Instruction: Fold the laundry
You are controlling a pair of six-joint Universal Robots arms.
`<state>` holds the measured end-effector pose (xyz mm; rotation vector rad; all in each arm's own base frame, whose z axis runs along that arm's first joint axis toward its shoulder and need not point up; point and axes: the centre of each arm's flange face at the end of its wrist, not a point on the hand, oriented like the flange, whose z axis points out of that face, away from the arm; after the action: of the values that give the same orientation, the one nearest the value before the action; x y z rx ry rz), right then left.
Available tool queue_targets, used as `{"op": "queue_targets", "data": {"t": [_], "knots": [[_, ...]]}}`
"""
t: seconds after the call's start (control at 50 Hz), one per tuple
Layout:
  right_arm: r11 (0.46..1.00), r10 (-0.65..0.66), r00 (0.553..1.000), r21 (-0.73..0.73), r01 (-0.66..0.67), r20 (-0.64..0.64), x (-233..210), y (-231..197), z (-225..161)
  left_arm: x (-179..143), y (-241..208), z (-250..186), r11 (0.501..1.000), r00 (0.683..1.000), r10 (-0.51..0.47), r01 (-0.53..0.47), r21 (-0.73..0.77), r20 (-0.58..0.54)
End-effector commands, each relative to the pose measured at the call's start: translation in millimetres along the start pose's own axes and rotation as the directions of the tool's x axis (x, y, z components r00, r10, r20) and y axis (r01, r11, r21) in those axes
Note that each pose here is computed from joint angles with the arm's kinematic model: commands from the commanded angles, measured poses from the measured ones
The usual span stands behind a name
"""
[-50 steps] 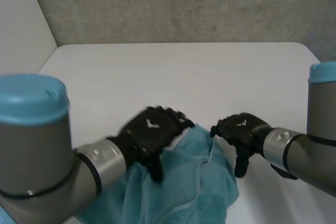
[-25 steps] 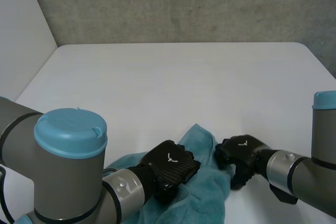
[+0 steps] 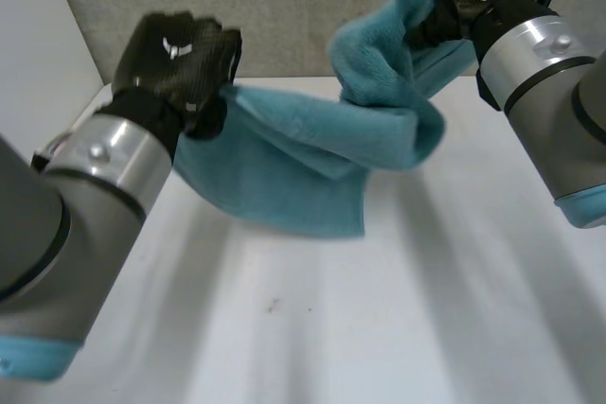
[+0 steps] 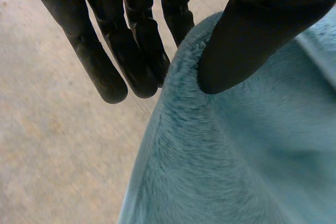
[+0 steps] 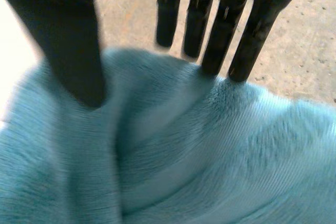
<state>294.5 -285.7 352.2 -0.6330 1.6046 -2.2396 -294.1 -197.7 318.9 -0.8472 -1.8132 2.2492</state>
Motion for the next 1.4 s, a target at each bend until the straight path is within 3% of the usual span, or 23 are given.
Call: {"op": "queue_targets", "data": {"t": [0.02, 0.18, 0.38, 0.48, 0.62, 0.68, 0.8, 0.86, 0.9, 0.98, 1.08, 1.16, 1.18, 1.26, 1.34, 1.4], "knots": [[0.980, 0.030, 0.998, -0.196, -0.020, 0.048, -17.1, 43.5, -11.3, 18.4, 56.9, -35.5, 0.982, 0.996, 0.020, -0.035, -0.185, -0.083], [0.890, 0.042, 0.998, -0.455, -0.014, 0.052, -19.7, 80.6, -47.3, 3.6, 57.7, -29.0, 0.981, 0.999, 0.027, -0.033, -0.190, -0.036], [0.842, 0.057, 0.997, -0.539, -0.020, 0.054, -20.5, 88.2, -86.6, -20.9, -21.7, -7.3, 0.998, 0.999, 0.001, -0.005, 0.063, 0.051], [0.785, 0.114, 0.992, -0.618, -0.052, 0.061, -24.0, 107.7, -114.3, -22.0, -67.6, -2.2, 0.979, 0.998, -0.023, 0.012, 0.203, 0.054], [0.807, 0.188, 0.982, -0.573, -0.145, 0.016, -25.8, 113.7, -110.1, -12.3, -110.3, -9.2, 0.944, 0.999, -0.050, 0.042, 0.326, 0.015], [0.814, 0.275, 0.960, -0.522, -0.256, -0.042, -24.0, 117.9, -99.3, -4.9, -124.1, -18.5, 0.929, 0.998, -0.060, 0.062, 0.365, -0.016], [0.750, 0.463, 0.876, -0.469, -0.467, -0.131, -29.4, 140.4, -77.1, 1.7, -142.1, -34.6, 0.906, 0.996, -0.077, 0.092, 0.412, -0.053], [0.736, 0.496, 0.856, -0.454, -0.502, -0.144, -29.2, 142.9, -71.3, -0.5, -151.2, -43.0, 0.893, 0.995, -0.086, 0.101, 0.439, -0.055], [0.699, 0.547, 0.823, -0.456, -0.551, -0.155, -35.9, 147.7, -66.6, -1.9, -152.9, -44.2, 0.890, 0.995, -0.086, 0.101, 0.444, -0.053], [0.670, 0.588, 0.802, -0.490, -0.558, -0.109, -67.9, 149.3, -71.3, -3.0, -152.4, -43.9, 0.891, 0.995, -0.087, 0.100, 0.442, -0.048], [0.700, 0.570, 0.813, -0.450, -0.555, -0.116, -66.4, 141.6, -67.1, -2.9, -148.6, -43.0, 0.897, 0.996, -0.084, 0.094, 0.431, -0.041], [0.792, 0.488, 0.864, -0.352, -0.499, -0.126, -37.2, 104.7, -58.6, -4.0, -133.7, -38.4, 0.918, 0.997, -0.070, 0.075, 0.390, -0.027], [0.847, 0.397, 0.909, -0.329, -0.417, -0.129, -15.0, 93.0, -56.1, -6.6, -129.7, -36.9, 0.923, 0.998, -0.065, 0.067, 0.379, -0.018], [0.933, 0.119, 0.987, -0.328, -0.149, -0.109, 35.0, 68.2, -52.7, -26.9, -110.8, -27.5, 0.944, 0.998, -0.043, 0.024, 0.330, 0.050], [0.926, -0.031, 1.000, -0.376, 0.028, -0.002, 44.9, 43.5, -49.9, -43.0, -80.9, -15.9, 0.970, 0.994, -0.023, -0.004, 0.243, 0.111], [0.906, -0.055, 0.998, -0.419, 0.063, 0.032, 48.2, 34.5, -46.6, -43.0, -57.9, -13.4, 0.985, 0.994, -0.012, -0.008, 0.175, 0.113]]}}
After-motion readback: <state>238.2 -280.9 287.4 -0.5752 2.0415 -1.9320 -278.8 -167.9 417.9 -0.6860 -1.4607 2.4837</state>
